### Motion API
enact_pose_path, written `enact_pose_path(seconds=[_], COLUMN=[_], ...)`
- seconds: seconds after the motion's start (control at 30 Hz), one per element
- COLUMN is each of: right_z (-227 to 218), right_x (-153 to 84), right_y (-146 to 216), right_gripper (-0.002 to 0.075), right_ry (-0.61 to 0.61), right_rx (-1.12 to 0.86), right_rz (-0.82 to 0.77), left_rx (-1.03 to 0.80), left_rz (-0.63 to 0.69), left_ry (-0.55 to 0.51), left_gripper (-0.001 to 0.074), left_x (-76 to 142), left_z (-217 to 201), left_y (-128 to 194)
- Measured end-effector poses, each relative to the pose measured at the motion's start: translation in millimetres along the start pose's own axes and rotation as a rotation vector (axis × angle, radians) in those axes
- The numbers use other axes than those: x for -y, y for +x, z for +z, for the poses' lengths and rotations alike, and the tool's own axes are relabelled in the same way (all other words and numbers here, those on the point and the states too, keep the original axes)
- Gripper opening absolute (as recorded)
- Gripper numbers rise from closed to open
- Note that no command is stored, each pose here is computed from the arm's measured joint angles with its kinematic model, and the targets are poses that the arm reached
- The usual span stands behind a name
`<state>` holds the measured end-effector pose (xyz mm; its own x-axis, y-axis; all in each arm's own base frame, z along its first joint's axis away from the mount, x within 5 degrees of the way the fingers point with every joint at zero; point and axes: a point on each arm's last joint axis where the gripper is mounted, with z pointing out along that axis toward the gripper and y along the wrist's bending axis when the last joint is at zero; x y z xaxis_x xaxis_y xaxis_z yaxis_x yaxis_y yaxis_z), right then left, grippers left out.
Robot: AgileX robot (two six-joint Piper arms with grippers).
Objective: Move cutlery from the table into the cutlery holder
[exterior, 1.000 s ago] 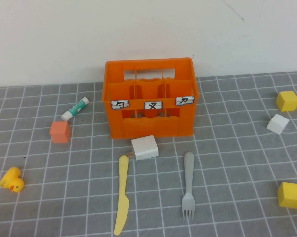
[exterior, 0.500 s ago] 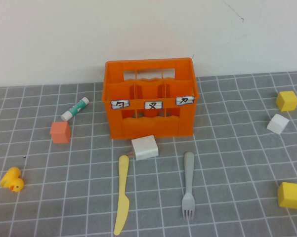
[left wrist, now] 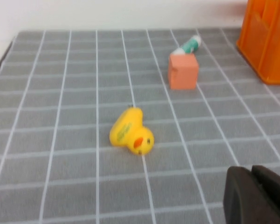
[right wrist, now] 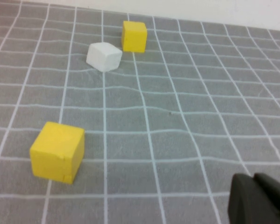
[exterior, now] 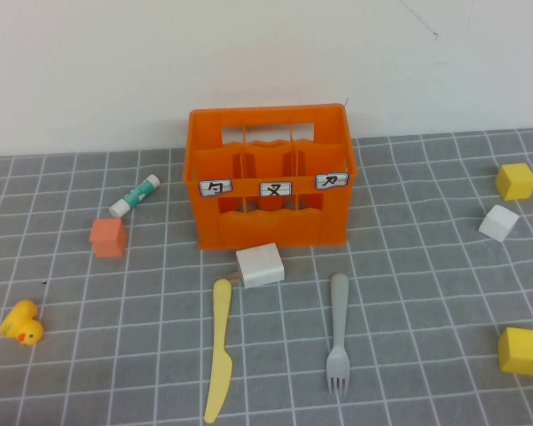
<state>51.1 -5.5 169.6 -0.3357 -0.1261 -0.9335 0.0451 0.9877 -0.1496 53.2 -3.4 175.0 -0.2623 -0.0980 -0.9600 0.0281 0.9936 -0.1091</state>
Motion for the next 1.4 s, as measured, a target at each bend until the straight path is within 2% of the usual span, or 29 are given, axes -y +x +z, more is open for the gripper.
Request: enact_pose_path(seconds=[0.17,0.4,0.6,1.03,1.4], right_z=[0.4,-4.5,-10.6,-13.3,-14.9], right_x=[0.8,3.5,5.1,5.7,6.0], right_y=[-5.8,-28.8,-42.3,-47.0,-49.4], right_gripper=[-0.0003,-0.0003,-0.0003,-0.0003,-0.0003], right_ry=[0.012,0.043,0.063,0.064,0.060], right_rx=[0.078,0.336,0.499,0.559,0.593], right_rz=[-0.006,-0.006,-0.006,0.017,0.042], left_rx=[0.100,0.362,0.500,0.550,0.556], left_rz=[0.000,0.000,0.002,0.009,-0.038], left_ry=[0.008,0.030,0.042,0.046,0.060], left_gripper=[-0.0001,-0.0001,-0.0001,-0.0001,-0.0001], left_x=[0.6,2.6,3.6,4.1,4.2], left_z=[0.0,-5.5,-10.8,-13.1,-13.4], left_y=[-8.2,-31.4,-42.7,-46.7,-47.2])
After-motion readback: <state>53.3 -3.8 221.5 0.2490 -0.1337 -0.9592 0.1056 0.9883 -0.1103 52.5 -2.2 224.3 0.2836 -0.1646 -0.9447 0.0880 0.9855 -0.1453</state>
